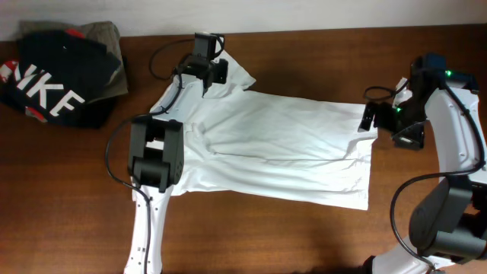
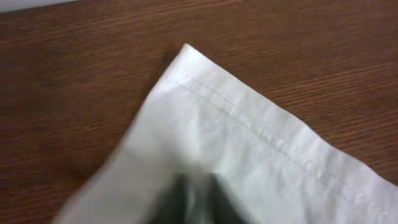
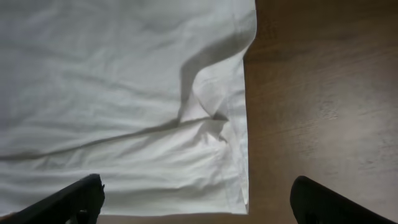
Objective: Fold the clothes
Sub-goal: 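Grasp the shirt's top left and top right corners with both grippers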
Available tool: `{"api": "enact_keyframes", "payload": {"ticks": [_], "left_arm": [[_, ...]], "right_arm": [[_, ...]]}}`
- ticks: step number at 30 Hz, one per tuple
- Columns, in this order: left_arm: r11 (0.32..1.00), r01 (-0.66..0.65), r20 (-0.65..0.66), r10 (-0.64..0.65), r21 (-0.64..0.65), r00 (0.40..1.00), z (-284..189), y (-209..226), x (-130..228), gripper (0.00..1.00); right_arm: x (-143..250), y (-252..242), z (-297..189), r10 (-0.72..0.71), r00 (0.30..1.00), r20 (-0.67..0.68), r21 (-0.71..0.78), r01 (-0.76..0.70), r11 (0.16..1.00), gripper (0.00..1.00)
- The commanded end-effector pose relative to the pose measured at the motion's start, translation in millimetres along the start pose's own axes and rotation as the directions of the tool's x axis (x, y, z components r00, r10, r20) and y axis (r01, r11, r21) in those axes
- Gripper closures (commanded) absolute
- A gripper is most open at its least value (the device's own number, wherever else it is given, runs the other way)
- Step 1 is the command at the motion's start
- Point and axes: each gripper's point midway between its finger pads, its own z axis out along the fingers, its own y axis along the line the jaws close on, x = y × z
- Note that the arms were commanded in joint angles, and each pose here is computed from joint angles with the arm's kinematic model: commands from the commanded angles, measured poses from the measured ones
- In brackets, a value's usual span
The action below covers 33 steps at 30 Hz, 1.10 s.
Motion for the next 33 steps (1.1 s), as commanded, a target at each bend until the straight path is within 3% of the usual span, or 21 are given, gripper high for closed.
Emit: {"api": "enact_keyframes", "payload": {"ticks": [1,11,18,24,28,31,33], "left_arm": [[1.0,0.028,-0.071,-0.027,0.01,0.997,20.3,11.1,32.2,1.0],[0.998,0.063,-0.019,-0.063,-0.021,0.998,-40.3,41.8,-19.4,1.0],[0.997,0.065,-0.177,-0.069,-0.027,0.982,-56.4,40.0,13.3,1.0],[0.997,0.066,-0.225,-0.071,-0.029,0.972,-59.1,39.6,25.0,1.0],[0.997,0.066,-0.239,-0.071,-0.03,0.968,-59.9,39.5,28.4,1.0],[0.997,0.066,-0.239,-0.071,-0.029,0.968,-59.8,39.5,28.3,1.0],[0.997,0.066,-0.239,-0.071,-0.029,0.968,-59.9,39.5,28.4,1.0]], "right_arm": [[-6.3,2.3,-1.0,-0.015,0.999,0.034,-0.016,0.015,1.0,0.01],[-52.1,8.9,-4.5,-0.072,0.974,0.215,-0.026,0.079,0.997,0.01],[-91.6,-4.0,46.5,-0.188,0.961,0.203,0.057,0.18,0.982,0.01],[-125.9,-13.6,99.7,-0.219,0.959,0.182,0.097,0.204,0.974,0.0],[-136.6,-5.0,116.0,-0.222,0.952,0.212,0.045,0.217,0.975,0.05],[-139.5,-6.4,125.6,-0.221,0.952,0.213,0.046,0.217,0.975,0.23],[-139.1,-7.4,132.3,-0.217,0.954,0.204,0.045,0.213,0.976,0.23]]}}
